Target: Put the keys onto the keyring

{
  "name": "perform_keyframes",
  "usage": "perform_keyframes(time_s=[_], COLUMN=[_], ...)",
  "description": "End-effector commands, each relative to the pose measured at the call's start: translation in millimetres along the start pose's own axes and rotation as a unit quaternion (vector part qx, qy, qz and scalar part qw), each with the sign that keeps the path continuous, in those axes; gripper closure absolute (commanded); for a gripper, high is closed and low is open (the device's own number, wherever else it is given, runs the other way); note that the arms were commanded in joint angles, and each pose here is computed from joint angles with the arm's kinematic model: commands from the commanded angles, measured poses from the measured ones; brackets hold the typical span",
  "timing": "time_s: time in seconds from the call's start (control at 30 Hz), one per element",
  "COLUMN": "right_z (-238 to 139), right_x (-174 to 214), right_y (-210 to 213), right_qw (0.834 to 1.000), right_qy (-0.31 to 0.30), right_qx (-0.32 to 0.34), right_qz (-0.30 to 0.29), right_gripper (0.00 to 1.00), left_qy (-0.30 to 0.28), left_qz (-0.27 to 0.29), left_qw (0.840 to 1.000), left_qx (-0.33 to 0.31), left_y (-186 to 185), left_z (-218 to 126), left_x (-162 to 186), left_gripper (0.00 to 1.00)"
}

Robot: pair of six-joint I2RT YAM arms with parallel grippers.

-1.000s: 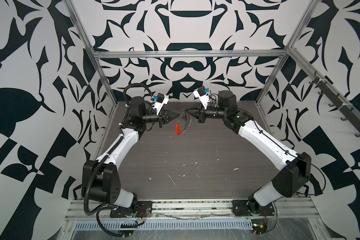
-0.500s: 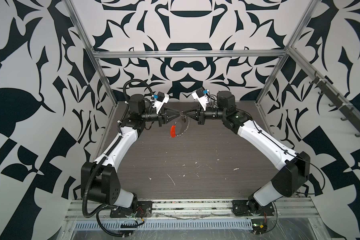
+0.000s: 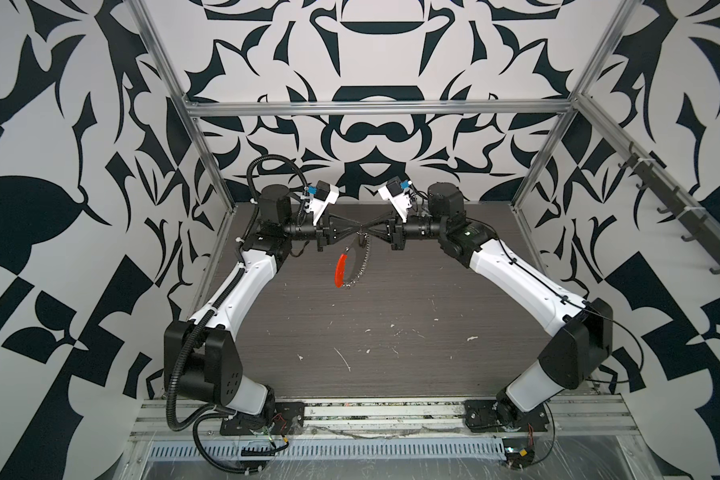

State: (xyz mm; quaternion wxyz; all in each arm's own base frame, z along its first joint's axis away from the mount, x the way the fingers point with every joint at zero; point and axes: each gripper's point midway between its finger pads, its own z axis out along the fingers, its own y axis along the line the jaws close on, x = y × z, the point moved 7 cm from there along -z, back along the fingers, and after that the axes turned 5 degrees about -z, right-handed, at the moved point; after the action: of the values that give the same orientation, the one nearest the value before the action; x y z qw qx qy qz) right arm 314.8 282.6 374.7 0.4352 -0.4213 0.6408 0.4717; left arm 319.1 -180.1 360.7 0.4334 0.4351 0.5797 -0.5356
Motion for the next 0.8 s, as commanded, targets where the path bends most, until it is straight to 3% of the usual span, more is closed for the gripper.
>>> perform_keyframes(time_s=[0.0,0.17,0.27,0.33,0.57,0.67,0.77], right_z=[-9.2,-10.5,-10.0,-9.4,-8.8,-19.1,-30.6], right_x=[-38.5,-39.6,-39.9,-39.9,-35.8,-31.9,-31.2], right_y=[17.9,18.5,18.7,18.0,11.8,3.4,-3.1], right_qw=[0.997,0.996,0.996,0.997,0.998,0.997,0.996], right_qy=[-0.055,-0.059,-0.06,-0.061,-0.053,-0.058,-0.076], right_qx=[-0.019,-0.015,-0.019,-0.019,0.007,0.04,0.046], right_qz=[-0.056,-0.059,-0.056,-0.054,-0.032,-0.02,-0.004], right_gripper=[1.0,1.0,1.0,1.0,1.0,0.81,0.75], left_qy=[0.002,0.004,0.005,0.006,0.0,-0.033,-0.09], left_qz=[-0.001,-0.007,-0.008,-0.01,-0.004,-0.001,0.007], left_qw=[1.0,1.0,0.999,0.999,0.999,0.999,0.996], left_qx=[0.021,0.026,0.032,0.037,0.033,0.011,-0.004], left_y=[-3.1,-4.0,-4.7,-4.8,-6.8,-3.9,-6.7], left_z=[2.6,3.0,3.3,4.0,3.5,3.1,0.4], left_x=[-6.2,-3.3,-3.1,-2.6,-5.3,-12.0,-23.4], left_gripper=[0.89,0.86,0.91,1.0,1.0,1.0,1.0])
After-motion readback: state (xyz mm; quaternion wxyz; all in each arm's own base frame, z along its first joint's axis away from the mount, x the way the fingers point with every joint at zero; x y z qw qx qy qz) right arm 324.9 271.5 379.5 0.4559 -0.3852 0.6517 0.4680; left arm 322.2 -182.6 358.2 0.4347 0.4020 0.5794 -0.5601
